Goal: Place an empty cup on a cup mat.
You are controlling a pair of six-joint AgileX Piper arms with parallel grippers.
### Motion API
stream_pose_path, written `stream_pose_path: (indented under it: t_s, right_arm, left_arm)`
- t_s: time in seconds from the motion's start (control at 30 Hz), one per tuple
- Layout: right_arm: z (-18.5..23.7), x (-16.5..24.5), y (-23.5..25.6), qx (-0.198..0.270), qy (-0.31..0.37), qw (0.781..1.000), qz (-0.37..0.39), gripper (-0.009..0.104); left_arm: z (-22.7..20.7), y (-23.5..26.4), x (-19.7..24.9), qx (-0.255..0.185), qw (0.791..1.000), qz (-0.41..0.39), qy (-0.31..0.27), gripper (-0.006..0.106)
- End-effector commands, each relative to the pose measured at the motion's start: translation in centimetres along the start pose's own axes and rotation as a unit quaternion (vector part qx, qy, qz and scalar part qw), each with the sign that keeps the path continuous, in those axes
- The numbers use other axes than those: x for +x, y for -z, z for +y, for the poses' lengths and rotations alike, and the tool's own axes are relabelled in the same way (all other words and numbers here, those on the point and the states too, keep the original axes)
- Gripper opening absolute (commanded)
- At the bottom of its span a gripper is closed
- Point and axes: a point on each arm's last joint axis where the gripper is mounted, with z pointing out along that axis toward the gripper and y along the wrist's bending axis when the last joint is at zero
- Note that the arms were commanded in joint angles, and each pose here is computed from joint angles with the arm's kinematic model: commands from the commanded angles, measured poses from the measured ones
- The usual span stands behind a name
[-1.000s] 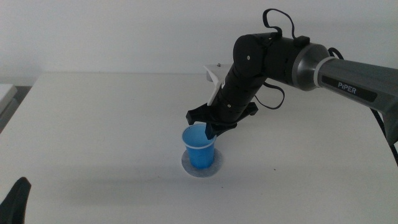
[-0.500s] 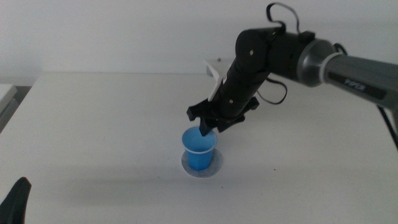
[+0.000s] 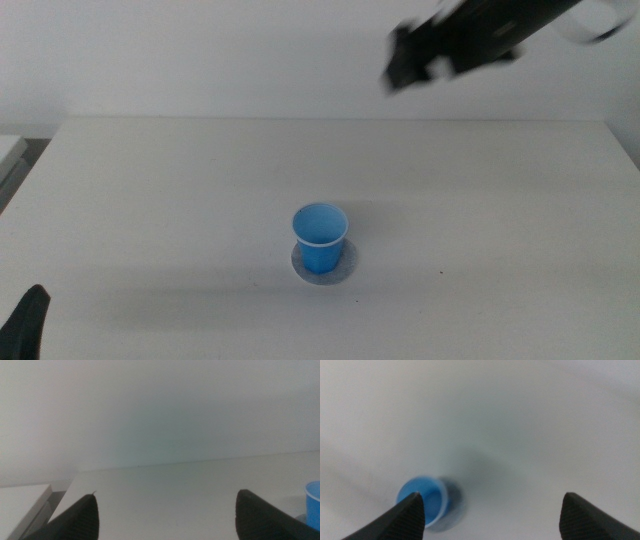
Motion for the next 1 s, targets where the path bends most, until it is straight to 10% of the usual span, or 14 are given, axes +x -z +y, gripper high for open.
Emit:
stream_pose_path:
  t_s: [0.0,0.6,0.97]
  right_arm:
    - [-1.9,0.3,4.9,0.022,-0.002,0.999,-0.043,0.082]
    - [-5.0,23.2,11.2,0.168,-0.103,0.932,-0.303,0.082]
    - [-4.2,26.4,10.5,0.157,-0.125,0.916,-0.347,0.082]
  left_arm:
    - [0.0,0.0,-0.1,0.002,1.0,-0.005,0.003,0.094]
    - [0.0,0.0,-0.1,0.002,1.0,-0.005,0.003,0.094]
    - [0.0,0.0,-0.1,0.002,1.0,-0.005,0.003,0.094]
